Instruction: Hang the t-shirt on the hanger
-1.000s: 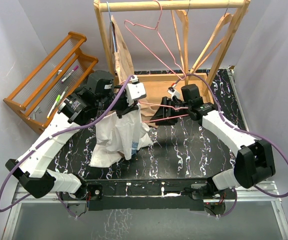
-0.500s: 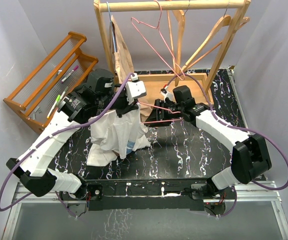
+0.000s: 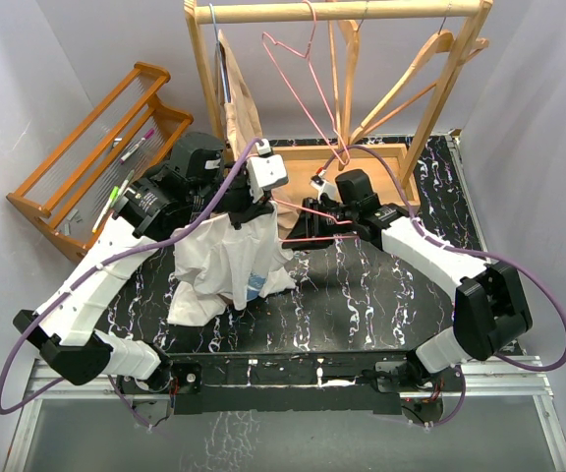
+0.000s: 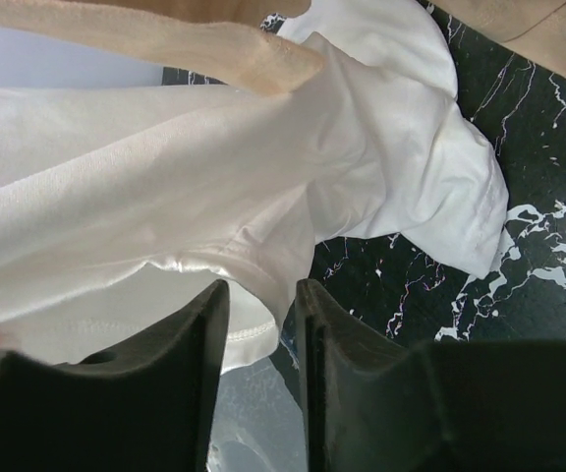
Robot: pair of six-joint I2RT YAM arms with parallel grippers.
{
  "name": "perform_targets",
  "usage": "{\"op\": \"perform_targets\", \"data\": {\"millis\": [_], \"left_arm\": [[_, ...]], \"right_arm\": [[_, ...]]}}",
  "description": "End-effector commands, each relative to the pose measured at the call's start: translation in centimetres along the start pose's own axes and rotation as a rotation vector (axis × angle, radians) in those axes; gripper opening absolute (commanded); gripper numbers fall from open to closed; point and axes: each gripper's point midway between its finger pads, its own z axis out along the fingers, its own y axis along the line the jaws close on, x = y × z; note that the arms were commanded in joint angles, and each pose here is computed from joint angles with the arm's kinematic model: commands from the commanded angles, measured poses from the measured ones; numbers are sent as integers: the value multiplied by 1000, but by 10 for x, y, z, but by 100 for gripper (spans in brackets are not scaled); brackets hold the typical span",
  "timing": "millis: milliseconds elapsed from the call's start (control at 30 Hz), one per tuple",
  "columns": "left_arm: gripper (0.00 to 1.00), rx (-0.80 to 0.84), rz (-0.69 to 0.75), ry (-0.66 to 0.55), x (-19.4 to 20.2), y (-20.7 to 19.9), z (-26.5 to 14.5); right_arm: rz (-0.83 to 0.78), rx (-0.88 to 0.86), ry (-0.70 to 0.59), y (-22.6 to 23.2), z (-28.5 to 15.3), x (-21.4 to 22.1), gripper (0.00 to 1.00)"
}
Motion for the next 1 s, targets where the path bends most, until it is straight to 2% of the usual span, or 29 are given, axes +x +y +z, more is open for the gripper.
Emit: {"op": "perform_targets", "data": {"millis": [0,133,400,633,967], "left_arm": [[0,-7,56,-216,-61,-1,-19],[0,-6,53,-218,-60,-3,-22],[0,-19,56,-214,-57,-4,-26],[0,-12,57,-210,-52,-7,-25],[0,7,69,-181,-35,-11,-16]], "right_arm": [[50,3,92,1,12,25,30],[53,9,95,1,11,28,9],[30,155,-28,1,-16,14,8],[30,349,-170,0,-63,3,8],[70,512,-363,5,-121,-8,8]]}}
